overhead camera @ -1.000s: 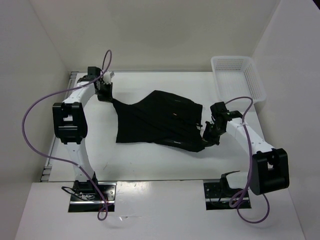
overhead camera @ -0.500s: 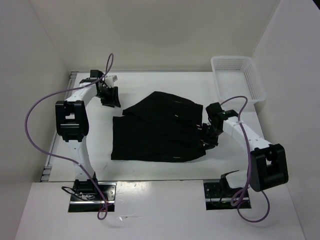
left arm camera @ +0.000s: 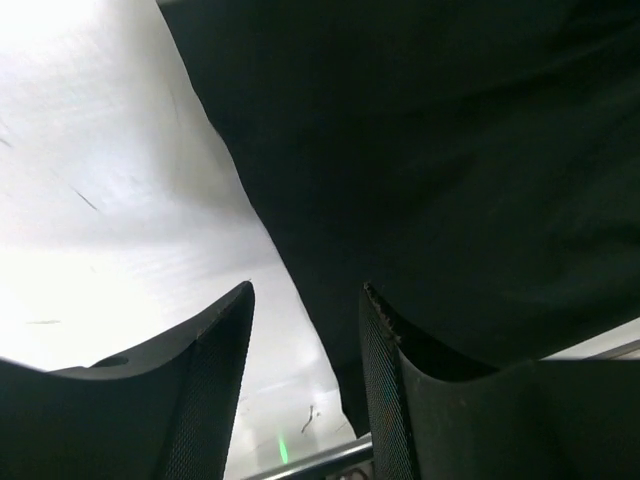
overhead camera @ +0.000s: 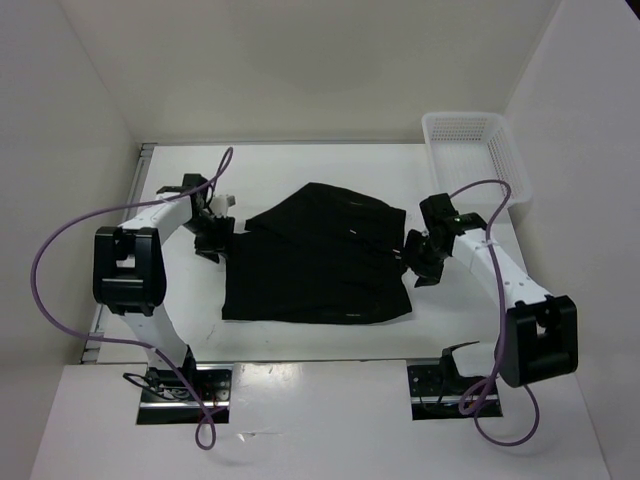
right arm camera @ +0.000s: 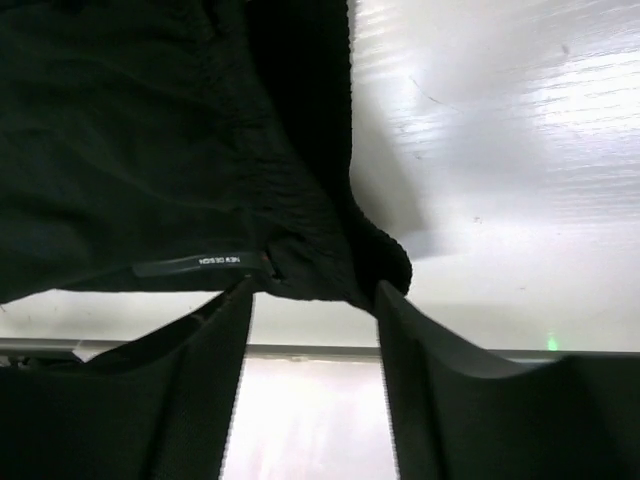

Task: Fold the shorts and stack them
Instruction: Flatten the shorts out

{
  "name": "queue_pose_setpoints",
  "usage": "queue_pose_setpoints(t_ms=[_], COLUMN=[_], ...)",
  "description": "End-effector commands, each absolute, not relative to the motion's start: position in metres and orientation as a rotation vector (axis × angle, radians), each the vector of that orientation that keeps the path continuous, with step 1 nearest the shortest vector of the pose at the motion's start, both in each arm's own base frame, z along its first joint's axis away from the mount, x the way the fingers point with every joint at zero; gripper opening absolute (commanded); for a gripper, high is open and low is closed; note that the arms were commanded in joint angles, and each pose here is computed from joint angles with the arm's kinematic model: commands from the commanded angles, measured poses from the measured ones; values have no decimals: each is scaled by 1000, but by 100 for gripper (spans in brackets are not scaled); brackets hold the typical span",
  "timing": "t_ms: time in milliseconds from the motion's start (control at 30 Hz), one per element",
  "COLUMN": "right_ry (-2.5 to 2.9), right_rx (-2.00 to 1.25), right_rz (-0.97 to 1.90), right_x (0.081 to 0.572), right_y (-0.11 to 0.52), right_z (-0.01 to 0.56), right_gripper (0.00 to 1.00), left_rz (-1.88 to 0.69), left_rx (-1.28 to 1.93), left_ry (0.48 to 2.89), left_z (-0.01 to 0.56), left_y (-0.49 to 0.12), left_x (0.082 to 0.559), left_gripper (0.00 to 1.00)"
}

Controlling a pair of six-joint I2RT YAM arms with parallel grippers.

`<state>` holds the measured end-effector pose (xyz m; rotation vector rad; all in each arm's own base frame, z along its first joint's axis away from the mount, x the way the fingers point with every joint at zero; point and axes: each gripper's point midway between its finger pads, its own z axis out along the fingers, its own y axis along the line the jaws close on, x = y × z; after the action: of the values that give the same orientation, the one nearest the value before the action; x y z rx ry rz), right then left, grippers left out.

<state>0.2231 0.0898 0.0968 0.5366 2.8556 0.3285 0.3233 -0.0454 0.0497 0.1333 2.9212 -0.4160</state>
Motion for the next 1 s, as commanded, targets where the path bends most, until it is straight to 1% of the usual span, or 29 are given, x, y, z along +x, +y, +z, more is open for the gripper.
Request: queue_pose_setpoints(t_ms=[0,33,133,167,200,333,367,433,467,500,600,633,700,733,800,867,933,967], right_ry=[2851,2863,2874,2895,2916,3043,3068,3122,3125,3144,3173,3173,3164,3164,3164,3164,3162,3162], right_rx=[538,542,545,551,555,514,477,448,434,417,395,395,392,392,392,392,392,392], right_rz=[329,323,319,308,317,346,355,349,348,341,342,342,347,347,347,347,331,331], right_x=[242,244,246,242,243,233,230,221,220,217,213,213,215,215,215,215,216,216], right_y=[92,93,93,92,94,101,106,112,114,117,119,119,120,120,120,120,118,118], right_z=[88,82,78,72,66,42,39,29,29,26,21,21,21,21,21,21,20,20], right_gripper=[60,64,65,67,77,77,75,66,61,51,34,22,10,0,0,0,0,0], left_rz=[-411,-427,-479,-500,-505,-552,-562,-526,-525,-499,-464,-438,-401,-352,-285,-214,-206,-198], left_rx=[154,155,181,179,189,212,216,239,239,242,243,242,240,235,229,186,154,137], left_ry=[2962,2960,3001,3011,3028,2996,2975,2929,2928,2909,2891,2886,2882,2889,2873,2827,2803,2765], left_z=[42,43,36,34,28,18,14,10,7,5,6,8,9,7,9,15,22,30], left_y=[-48,-50,-61,-63,-65,-74,-76,-77,-77,-75,-71,-69,-65,-59,-52,-36,-28,-23], left_x=[310,310,290,285,278,284,290,306,308,316,323,327,331,332,337,355,364,377], left_gripper=[54,54,54,54,54,54,54,54,47,43,32,25,18,11,5,0,0,0])
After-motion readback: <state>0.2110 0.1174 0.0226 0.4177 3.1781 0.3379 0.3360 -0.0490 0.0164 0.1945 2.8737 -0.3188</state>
